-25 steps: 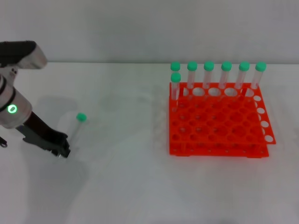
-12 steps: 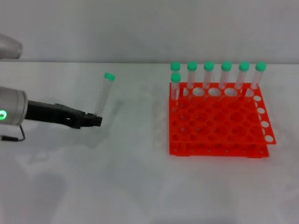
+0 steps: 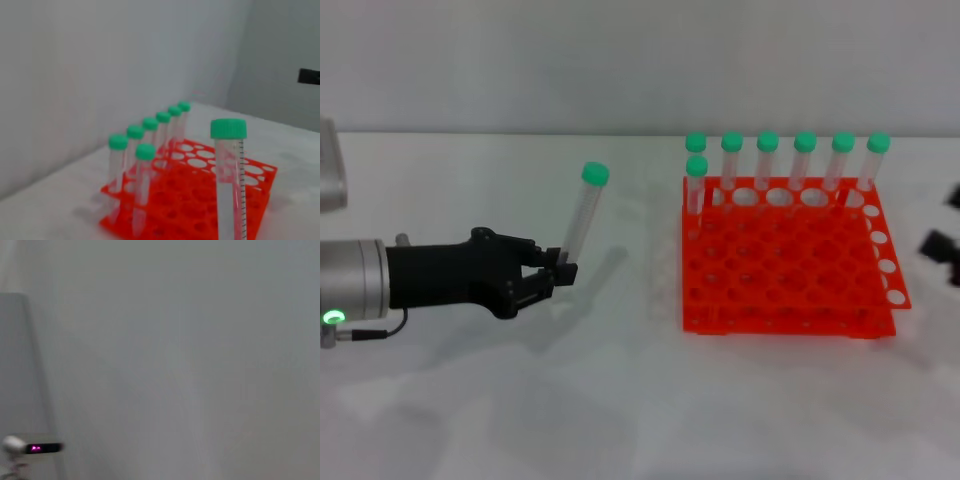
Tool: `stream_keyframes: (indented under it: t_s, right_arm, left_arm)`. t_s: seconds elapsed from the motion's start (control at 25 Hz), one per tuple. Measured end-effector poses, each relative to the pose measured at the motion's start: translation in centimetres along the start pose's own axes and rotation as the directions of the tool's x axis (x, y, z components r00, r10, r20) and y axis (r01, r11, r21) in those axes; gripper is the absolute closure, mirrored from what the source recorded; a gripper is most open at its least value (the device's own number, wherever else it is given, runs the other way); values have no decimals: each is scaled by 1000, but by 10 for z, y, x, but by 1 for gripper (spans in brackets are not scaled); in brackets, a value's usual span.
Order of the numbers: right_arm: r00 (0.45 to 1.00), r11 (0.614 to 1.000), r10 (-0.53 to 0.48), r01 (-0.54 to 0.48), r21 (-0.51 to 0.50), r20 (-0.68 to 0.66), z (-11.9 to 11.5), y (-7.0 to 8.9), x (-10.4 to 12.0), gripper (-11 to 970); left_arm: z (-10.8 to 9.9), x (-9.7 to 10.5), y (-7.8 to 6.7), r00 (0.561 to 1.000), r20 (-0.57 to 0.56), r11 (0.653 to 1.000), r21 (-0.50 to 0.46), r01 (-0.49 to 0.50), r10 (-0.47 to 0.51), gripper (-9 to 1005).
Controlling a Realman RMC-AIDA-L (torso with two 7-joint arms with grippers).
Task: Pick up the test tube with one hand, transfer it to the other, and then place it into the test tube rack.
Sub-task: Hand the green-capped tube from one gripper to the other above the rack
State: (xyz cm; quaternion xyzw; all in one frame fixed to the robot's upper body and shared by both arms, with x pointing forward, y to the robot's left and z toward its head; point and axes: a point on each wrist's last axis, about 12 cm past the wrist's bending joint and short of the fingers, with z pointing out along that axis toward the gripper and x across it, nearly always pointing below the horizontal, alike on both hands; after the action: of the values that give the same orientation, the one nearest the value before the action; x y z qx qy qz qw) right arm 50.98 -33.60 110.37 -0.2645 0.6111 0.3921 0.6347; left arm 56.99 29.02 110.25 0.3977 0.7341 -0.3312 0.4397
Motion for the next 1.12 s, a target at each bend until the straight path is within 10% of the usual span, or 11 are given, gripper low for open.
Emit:
stream_keyframes:
  t_s: [0.6,1.12]
  right_arm:
    - [993,935,14,-56,-351,-119,124,33,9,80]
    - [994,936,-14,-24,-351,-107,156,44,14,79]
  left_arm:
    - [21,7,-17,975,163,988,15,-157,152,742]
    - [42,13,-33,961,229,982,73,-174,153,723]
